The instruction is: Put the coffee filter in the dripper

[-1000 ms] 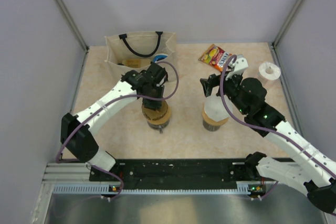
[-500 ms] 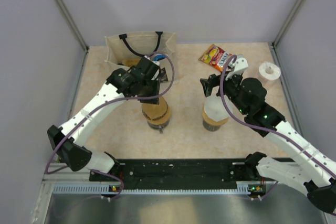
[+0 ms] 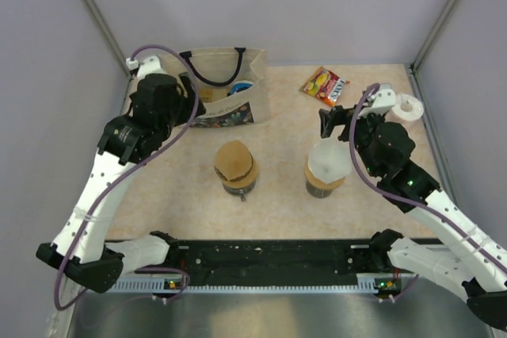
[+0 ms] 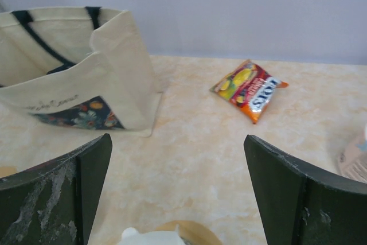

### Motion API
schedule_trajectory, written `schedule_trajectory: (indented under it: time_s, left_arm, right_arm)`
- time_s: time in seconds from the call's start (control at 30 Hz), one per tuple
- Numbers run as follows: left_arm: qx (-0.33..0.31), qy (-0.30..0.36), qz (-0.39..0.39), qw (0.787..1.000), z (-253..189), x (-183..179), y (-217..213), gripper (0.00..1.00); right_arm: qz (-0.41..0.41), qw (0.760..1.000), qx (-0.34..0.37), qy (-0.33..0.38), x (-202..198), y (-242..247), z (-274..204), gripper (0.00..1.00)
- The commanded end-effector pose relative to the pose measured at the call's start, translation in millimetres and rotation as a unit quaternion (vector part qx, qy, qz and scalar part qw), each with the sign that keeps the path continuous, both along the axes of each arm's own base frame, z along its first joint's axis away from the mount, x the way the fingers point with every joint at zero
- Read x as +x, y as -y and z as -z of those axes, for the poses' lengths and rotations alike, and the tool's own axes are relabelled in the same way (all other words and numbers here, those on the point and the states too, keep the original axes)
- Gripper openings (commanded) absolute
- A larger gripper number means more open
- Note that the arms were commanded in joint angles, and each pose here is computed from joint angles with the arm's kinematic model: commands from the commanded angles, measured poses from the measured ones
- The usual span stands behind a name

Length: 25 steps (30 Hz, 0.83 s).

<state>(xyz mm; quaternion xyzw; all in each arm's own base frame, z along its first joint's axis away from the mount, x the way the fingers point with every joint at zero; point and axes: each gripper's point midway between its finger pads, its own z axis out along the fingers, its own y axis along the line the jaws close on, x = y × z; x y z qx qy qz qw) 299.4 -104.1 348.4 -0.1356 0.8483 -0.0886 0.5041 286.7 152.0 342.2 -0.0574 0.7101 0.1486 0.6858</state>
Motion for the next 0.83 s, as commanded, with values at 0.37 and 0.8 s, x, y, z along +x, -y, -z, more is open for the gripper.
schedule_trajectory:
  time_s: [0.37, 0.8]
  left_arm:
    - [-0.063, 0.011, -0.263, 0.963, 63, 14, -141, 0.99]
    - [-0.063, 0.0, -0.291, 0.955, 89, 10, -162, 0.99]
  right_arm:
    - [0.358, 0.929, 0.082, -0.049, 6, 155, 19, 0.99]
    - [0.378, 0.92, 0.087, -0.047, 5, 163, 27, 0.99]
